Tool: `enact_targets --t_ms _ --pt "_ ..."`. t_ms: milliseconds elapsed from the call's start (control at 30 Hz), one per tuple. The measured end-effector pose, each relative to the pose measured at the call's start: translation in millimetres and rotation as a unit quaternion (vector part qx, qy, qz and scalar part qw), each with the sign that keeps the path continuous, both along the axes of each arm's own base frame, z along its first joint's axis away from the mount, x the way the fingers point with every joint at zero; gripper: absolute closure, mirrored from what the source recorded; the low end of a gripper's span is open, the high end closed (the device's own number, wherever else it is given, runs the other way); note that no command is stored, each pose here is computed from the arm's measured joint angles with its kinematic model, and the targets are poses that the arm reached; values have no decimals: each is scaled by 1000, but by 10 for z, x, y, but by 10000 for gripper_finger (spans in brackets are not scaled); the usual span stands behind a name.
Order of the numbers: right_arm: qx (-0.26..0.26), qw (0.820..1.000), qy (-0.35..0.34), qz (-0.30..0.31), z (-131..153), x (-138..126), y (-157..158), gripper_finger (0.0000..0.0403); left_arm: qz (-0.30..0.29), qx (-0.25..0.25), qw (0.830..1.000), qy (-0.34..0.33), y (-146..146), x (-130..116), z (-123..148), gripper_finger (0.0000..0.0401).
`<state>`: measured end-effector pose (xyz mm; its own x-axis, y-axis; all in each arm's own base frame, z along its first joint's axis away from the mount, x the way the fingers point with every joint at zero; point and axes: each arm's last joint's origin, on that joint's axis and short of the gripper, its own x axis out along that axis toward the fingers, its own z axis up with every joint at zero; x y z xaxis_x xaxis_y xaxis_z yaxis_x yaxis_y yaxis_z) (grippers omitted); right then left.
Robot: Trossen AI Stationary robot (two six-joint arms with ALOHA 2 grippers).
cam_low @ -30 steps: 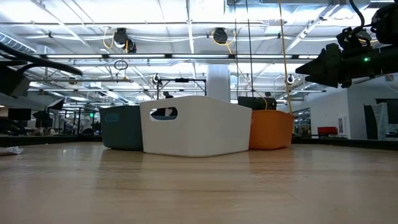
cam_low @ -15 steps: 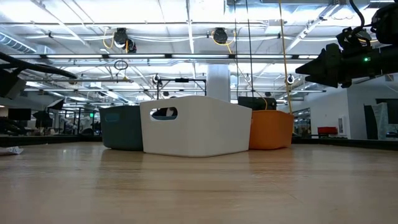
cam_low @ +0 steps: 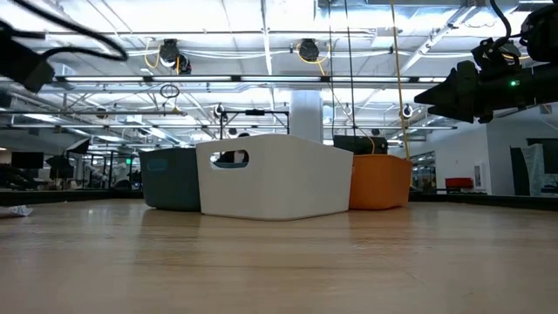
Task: Pick & Place First Aid Supplies
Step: Put the black towelette pack into the white bin
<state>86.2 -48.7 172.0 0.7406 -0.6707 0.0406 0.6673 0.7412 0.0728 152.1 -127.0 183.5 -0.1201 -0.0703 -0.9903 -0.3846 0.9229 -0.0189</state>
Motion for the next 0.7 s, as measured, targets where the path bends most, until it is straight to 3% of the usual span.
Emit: enact_targets --t_ms 433,700 --pt "0 1000 0 0 0 0 0 26 -14 0 1000 -16 163 258 529 395" --pt "0 1000 0 0 0 0 0 26 -16 1 1000 -23 450 930 743 397"
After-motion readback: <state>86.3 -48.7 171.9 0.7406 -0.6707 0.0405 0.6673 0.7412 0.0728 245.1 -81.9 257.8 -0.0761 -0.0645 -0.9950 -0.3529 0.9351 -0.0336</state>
